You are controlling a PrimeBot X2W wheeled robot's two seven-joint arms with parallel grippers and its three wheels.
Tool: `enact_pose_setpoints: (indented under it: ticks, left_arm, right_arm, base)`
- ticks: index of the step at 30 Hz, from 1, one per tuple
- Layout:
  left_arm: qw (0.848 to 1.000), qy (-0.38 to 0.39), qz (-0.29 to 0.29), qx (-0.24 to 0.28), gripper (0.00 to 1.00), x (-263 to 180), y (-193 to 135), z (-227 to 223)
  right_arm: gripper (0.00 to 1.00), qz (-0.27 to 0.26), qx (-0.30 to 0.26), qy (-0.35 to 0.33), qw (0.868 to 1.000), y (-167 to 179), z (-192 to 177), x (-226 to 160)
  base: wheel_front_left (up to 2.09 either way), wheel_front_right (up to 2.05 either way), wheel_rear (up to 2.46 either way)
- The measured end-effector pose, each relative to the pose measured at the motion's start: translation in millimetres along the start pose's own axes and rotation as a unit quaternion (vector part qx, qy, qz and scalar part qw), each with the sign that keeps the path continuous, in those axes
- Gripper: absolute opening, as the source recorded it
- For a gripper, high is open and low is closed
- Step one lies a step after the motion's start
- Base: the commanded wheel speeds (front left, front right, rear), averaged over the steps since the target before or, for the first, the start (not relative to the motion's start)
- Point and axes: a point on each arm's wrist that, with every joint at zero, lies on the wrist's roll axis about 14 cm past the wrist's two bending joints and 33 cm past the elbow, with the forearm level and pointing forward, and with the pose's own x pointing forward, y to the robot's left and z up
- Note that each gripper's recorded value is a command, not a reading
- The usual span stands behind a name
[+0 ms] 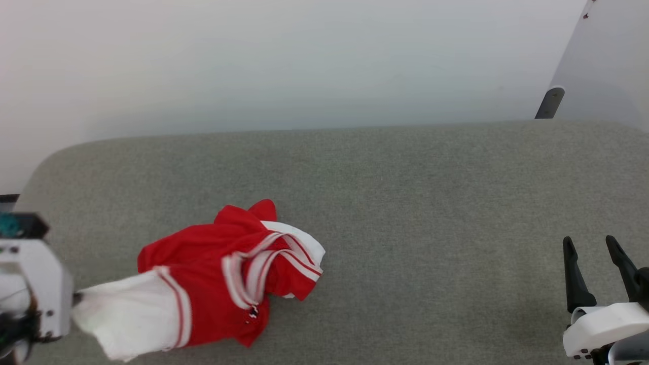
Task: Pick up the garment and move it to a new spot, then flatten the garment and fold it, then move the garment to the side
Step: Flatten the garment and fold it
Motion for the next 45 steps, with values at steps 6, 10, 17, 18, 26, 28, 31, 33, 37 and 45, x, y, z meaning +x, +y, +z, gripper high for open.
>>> enact_pose_setpoints:
  ticks: [6,10,17,18,26,28,31,33,37,45]
  left_arm:
    - [0.998,0.015,0.050,-0.032,0.00,14,32,-22]
    - [0.997,0.027,0.055,-0.043,0.00,31,34,-36]
    - [0.997,0.016,0.037,-0.069,0.27,54,21,-39]
    - [0.997,0.013,0.036,-0.067,0.40,54,21,-39]
    - [0.994,-0.088,0.025,-0.052,1.00,30,22,-4]
    - [0.991,-0.123,0.021,-0.054,1.00,20,21,4]
    - [0.980,-0.191,0.010,-0.063,1.00,3,15,19]
    - [0.970,-0.237,0.008,-0.058,1.00,-10,12,25]
    - [0.948,-0.309,0.010,-0.070,1.00,-32,9,21]
    - [0.912,-0.395,0.048,-0.095,1.00,-73,19,-2]
  right_arm:
    - [1.00,0.003,-0.003,0.009,1.000,2,-4,3]
    - [1.00,0.005,-0.004,0.019,1.000,2,-9,6]
    - [1.00,0.006,-0.006,0.025,1.000,3,-13,11]
    - [1.00,0.007,-0.007,0.025,1.000,4,-13,10]
    - [1.00,0.045,0.000,0.025,0.999,23,-8,5]
    - [1.00,0.061,0.002,0.021,0.998,33,-4,7]
    - [1.00,0.083,0.002,0.016,0.996,46,0,9]
    - [1.00,0.096,0.004,0.016,0.995,55,-1,9]
    - [1.00,0.123,0.004,0.008,0.992,74,5,13]
    - [1.00,0.180,0.013,0.001,0.984,117,14,15]
  base:
    - [0.00,0.00,0.00]
    - [0.00,0.00,0.00]
    - [0.00,0.00,0.00]
    - [0.00,0.00,0.00]
    - [0.00,0.00,0.00]
    - [0.00,0.00,0.00]
    - [0.00,0.00,0.00]
    - [0.00,0.00,0.00]
    - [0.00,0.00,0.00]
    - [0.00,0.00,0.00]
